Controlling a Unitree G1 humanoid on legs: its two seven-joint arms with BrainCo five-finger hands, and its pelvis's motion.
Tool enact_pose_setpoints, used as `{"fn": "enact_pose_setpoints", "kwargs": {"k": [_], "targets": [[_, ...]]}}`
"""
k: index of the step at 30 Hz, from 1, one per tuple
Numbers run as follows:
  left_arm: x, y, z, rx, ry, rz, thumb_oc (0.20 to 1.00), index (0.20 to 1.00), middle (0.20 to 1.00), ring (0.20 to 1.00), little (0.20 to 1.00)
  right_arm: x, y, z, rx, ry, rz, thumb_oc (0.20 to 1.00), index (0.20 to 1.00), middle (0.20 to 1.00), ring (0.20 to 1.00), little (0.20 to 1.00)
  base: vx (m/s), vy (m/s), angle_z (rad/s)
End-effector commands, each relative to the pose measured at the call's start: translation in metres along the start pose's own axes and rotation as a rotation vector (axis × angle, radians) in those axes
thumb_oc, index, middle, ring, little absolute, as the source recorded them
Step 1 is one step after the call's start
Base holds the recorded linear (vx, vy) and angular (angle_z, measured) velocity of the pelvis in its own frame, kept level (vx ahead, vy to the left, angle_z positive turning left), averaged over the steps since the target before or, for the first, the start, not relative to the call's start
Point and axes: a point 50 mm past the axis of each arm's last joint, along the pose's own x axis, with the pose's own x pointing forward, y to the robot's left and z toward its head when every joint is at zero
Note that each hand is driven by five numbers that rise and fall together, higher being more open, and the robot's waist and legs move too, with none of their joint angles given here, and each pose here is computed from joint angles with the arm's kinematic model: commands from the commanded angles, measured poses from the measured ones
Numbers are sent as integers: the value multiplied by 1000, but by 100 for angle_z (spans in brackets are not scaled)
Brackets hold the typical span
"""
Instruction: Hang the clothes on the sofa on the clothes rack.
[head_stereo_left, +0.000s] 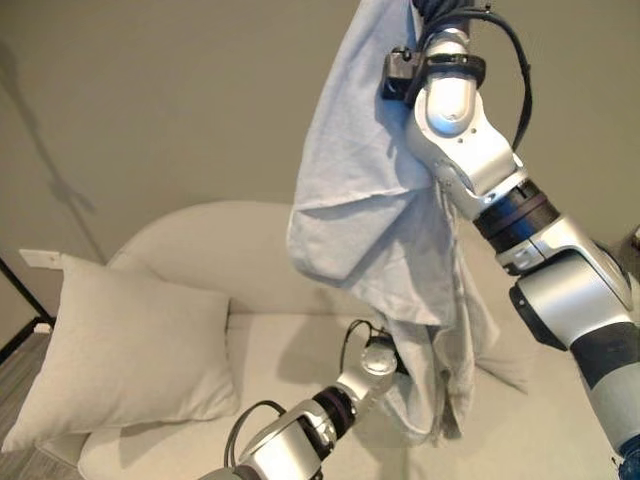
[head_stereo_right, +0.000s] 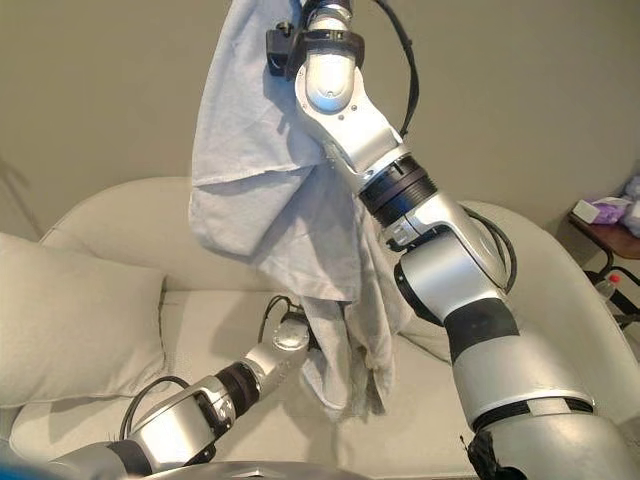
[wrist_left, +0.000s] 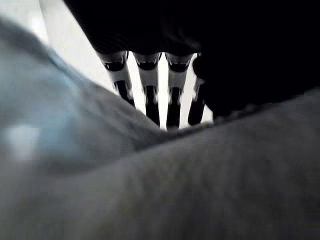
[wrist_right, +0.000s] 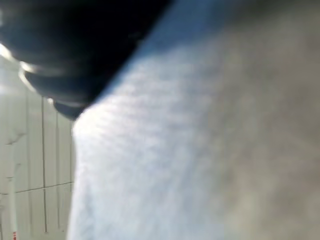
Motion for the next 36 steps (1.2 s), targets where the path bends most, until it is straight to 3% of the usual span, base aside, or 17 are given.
{"fn": "enact_pose_setpoints", "kwargs": {"k": [1, 2, 9, 17, 22, 29, 36], "targets": [[9, -4, 38, -125, -144, 9, 200, 200, 200, 200, 200, 36, -11, 33, -17, -66, -118, 200, 200, 200, 200, 200, 0, 0, 0], [8, 14, 35, -144, -143, 68, 200, 200, 200, 200, 200, 36, -20, 32, -41, -74, -135, 200, 200, 200, 200, 200, 0, 0, 0], [-11, 55, 48, -252, -285, 167, 200, 200, 200, 200, 200, 30, -73, 34, -174, -151, -218, 200, 200, 200, 200, 200, 0, 23, 7], [-65, 126, 68, -178, -524, 478, 200, 200, 200, 200, 200, -26, -145, 40, -421, -313, -224, 200, 200, 200, 200, 200, -18, 70, 11], [-80, 144, 78, -100, -590, 569, 200, 200, 200, 200, 200, -47, -151, 41, -418, -342, -207, 200, 200, 200, 200, 200, -74, 81, 6], [-113, 171, 123, 221, -828, 782, 200, 200, 200, 200, 200, -87, -151, 38, -405, -379, -196, 200, 200, 200, 200, 200, -227, 82, 9], [-143, 196, 128, 412, -877, 936, 200, 200, 200, 200, 200, -90, -134, 26, -359, -342, -114, 200, 200, 200, 200, 200, -305, 43, -40]]}}
